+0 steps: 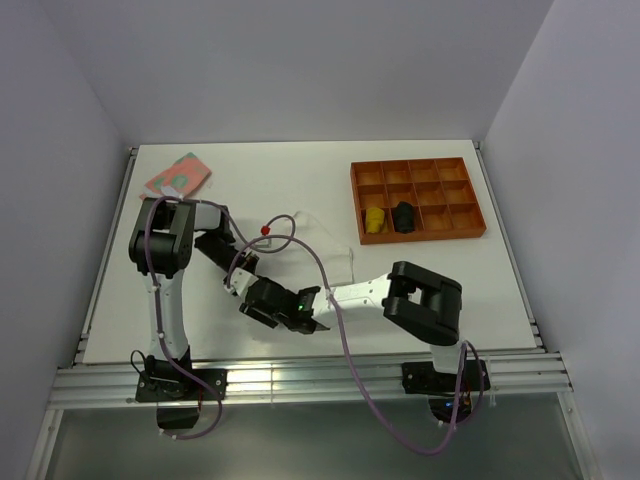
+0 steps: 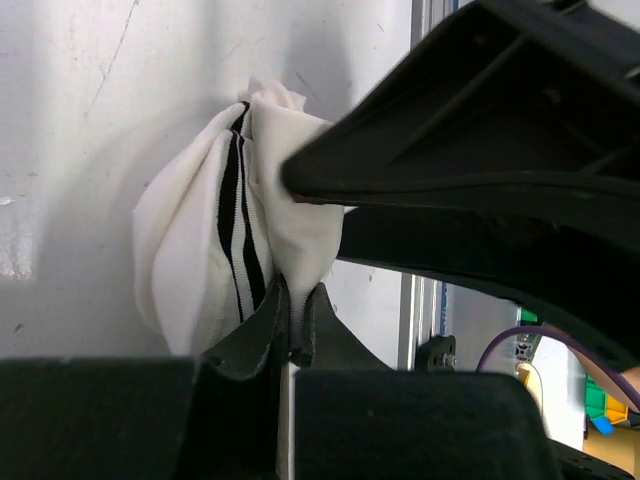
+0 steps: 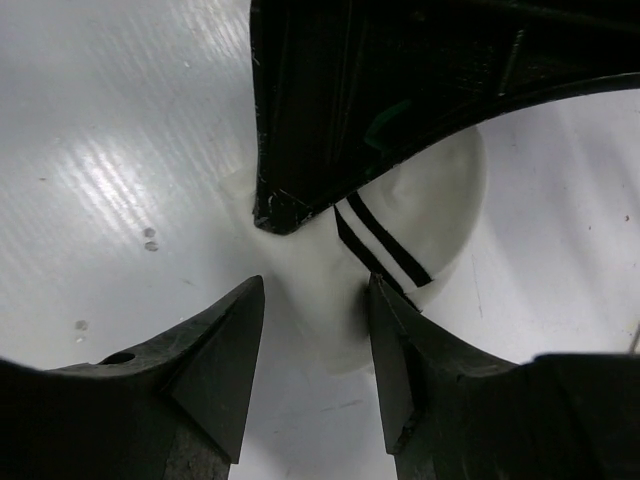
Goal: Roll the socks
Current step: Roll the sock at the center of the board.
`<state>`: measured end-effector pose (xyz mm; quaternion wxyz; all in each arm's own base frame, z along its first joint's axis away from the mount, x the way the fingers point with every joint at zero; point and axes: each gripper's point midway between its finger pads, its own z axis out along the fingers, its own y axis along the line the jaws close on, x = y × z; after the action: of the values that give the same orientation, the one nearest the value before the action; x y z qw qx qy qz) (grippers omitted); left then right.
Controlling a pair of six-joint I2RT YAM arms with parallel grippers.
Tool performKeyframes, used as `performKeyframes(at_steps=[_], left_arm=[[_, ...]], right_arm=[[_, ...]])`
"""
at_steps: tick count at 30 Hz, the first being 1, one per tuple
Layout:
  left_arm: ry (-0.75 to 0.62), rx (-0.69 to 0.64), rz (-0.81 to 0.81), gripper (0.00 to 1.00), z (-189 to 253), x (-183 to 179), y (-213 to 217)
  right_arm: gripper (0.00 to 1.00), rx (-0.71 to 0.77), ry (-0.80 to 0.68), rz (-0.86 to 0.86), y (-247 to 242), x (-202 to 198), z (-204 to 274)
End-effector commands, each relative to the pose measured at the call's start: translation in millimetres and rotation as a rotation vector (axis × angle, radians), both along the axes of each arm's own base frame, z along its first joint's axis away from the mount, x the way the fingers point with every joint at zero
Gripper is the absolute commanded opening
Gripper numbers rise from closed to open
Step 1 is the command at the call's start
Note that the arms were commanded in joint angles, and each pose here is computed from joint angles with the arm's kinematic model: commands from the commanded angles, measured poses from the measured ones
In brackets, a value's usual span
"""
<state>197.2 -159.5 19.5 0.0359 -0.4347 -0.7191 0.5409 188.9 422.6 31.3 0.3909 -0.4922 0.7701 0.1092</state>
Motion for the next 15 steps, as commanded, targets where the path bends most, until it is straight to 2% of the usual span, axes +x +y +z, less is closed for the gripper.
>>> performKeyframes(at_steps=[1,6,9,10,12,13,14,15], left_arm=[[-0.031,0.025,-0.036,0.00,-7.8,5.4,4.0],[-0.019,0.047,-0.040,0.00,-9.9,6.4,6.1],[-0.022,0.050,-0.043,0.00,-9.9,6.2,6.8],[-0.020,0.048,-0.039,0.00,-8.9,6.3,6.1],[-0.038,0.031,-0.029,0.03,-4.5,8.9,3.3],[-0.046,0.022,-0.019,0.05,-1.5,10.9,1.8],[-0.062,0.005,-0.002,0.13,4.0,15.0,-1.0],[-0.068,-0.003,0.011,0.16,8.1,18.1,-3.5]], right_arm=[[0.53,-0.042,-0.047,-0.005,2.5,5.8,-2.6],[0.51,-0.068,-0.057,-0.017,-0.7,5.5,-11.4],[0.37,-0.072,-0.058,-0.031,-2.5,6.4,-15.9],[0.26,-0.070,-0.055,-0.033,-3.2,6.6,-16.2],[0.18,-0.069,-0.043,-0.038,-3.2,4.5,-19.0],[0.13,-0.069,-0.038,-0.041,-4.0,4.5,-19.1],[0.11,-0.066,-0.019,-0.031,-3.5,0.8,-20.9],[0.11,-0.057,-0.009,-0.035,-3.3,-0.7,-20.4]])
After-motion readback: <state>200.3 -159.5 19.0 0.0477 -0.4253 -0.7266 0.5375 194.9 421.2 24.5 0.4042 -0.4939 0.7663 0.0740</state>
